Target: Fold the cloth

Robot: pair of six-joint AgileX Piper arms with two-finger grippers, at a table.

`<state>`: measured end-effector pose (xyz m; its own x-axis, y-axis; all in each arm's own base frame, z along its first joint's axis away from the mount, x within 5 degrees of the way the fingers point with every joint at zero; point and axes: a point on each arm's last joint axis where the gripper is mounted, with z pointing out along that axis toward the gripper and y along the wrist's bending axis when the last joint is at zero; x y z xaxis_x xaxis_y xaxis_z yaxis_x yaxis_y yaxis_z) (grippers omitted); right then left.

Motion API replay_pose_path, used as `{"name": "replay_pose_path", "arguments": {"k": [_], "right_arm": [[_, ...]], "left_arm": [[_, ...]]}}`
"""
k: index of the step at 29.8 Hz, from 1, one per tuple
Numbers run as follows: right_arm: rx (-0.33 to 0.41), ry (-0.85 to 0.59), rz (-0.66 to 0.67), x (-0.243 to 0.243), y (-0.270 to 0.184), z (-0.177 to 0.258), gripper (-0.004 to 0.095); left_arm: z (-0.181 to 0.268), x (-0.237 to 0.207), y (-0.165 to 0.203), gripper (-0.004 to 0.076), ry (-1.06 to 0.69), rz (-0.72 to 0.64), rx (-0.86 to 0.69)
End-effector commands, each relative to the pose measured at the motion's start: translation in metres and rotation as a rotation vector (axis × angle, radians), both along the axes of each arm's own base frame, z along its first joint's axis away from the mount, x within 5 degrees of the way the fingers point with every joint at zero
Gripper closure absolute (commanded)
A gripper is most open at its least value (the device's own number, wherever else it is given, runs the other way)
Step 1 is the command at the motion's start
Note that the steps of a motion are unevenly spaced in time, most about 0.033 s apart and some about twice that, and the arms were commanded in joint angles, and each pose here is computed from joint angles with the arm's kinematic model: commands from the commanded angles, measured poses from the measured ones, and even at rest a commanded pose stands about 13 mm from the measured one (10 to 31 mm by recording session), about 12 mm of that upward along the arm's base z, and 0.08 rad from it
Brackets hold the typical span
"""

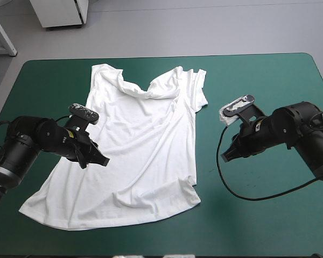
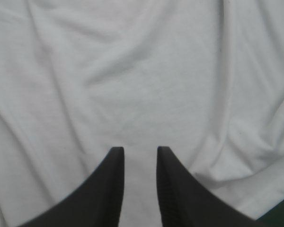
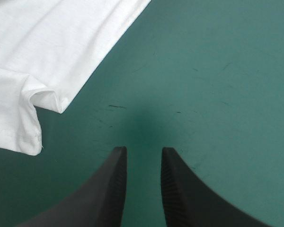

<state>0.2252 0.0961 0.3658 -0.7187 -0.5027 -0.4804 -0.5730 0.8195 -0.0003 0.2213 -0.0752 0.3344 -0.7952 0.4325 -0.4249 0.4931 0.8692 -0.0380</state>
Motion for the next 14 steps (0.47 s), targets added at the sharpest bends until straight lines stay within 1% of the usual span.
{"name": "replay_pose_path", "arguments": {"k": [1, 3, 5, 8, 11, 14], "right_arm": [[0.043, -0.080, -0.017, -0.003, -0.002, 0.018, 0.0664], [0.033, -0.082, -0.007, -0.003, -0.001, 0.018, 0.0652], [0.004, -0.093, 0.029, -0.005, 0.004, 0.017, 0.0604], [-0.032, -0.129, 0.083, -0.006, 0.016, 0.016, 0.0460], [-0.064, -0.163, 0.112, -0.004, 0.029, 0.013, 0.0367], [-0.073, -0.178, 0.143, -0.005, 0.041, 0.010, 0.0356]], "left_arm": [[0.017, -0.002, 0.004, 0.0542, -0.038, 0.078, -0.016], [0.025, -0.005, 0.012, 0.0542, -0.034, 0.127, 0.018], [0.033, -0.008, 0.019, 0.0535, -0.066, 0.164, 0.042], [0.041, -0.020, 0.036, 0.0498, -0.067, 0.238, 0.095], [0.044, -0.029, 0.052, 0.0444, -0.074, 0.332, 0.146], [0.038, -0.041, 0.066, 0.0398, -0.073, 0.403, 0.180]]}}
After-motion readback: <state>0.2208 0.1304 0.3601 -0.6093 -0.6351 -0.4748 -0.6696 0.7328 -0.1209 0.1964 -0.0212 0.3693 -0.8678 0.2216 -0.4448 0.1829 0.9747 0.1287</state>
